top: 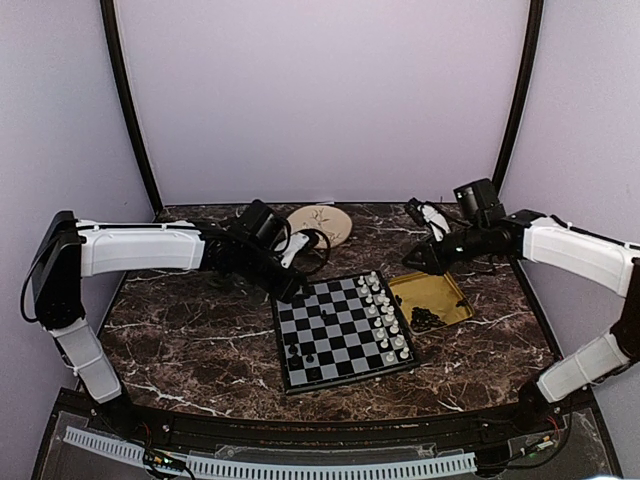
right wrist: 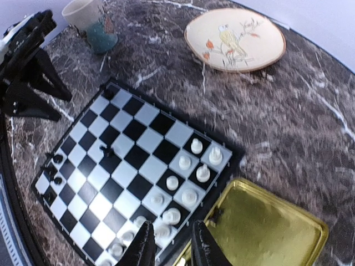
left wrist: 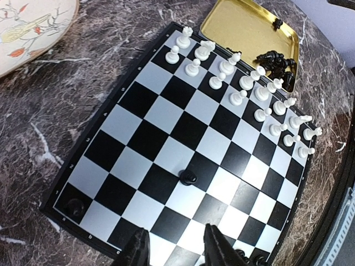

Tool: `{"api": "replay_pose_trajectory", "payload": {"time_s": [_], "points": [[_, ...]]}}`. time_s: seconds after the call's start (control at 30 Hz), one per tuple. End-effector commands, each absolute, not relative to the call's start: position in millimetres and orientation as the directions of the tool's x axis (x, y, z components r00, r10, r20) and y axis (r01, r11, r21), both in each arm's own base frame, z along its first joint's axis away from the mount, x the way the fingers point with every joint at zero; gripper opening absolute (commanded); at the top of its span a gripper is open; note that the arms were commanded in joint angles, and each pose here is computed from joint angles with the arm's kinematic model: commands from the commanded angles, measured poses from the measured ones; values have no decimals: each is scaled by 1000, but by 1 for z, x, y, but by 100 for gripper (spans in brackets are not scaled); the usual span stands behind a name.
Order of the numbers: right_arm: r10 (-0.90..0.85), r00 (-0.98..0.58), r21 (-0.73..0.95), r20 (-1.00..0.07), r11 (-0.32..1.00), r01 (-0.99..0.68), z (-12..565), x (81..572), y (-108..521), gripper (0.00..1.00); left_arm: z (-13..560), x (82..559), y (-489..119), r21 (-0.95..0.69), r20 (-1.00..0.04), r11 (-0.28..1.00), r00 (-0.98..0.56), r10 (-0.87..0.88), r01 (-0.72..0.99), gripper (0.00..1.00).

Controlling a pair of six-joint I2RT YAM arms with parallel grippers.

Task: Set up the chess pieces on the board
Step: Pick up the pawn from the chessboard.

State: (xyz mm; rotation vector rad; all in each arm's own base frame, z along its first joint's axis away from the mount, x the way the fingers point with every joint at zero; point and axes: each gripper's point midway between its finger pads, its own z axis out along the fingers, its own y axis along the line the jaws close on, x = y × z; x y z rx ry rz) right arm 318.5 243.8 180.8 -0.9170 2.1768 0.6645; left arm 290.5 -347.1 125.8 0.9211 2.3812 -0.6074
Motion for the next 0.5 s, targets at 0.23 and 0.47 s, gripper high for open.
{"api": "replay_pose_trajectory", "payload": {"time_s": [0.23, 0.47], "points": [[-240, -627, 198, -742, 814, -546, 151, 307, 130, 24, 98, 277, -378, -199, -472, 584, -599, 646, 787, 35], [-228, -632, 199, -741, 824, -530, 146, 307, 124, 24, 83, 284, -393, -167, -444, 567, -575, 687, 806, 35]]}}
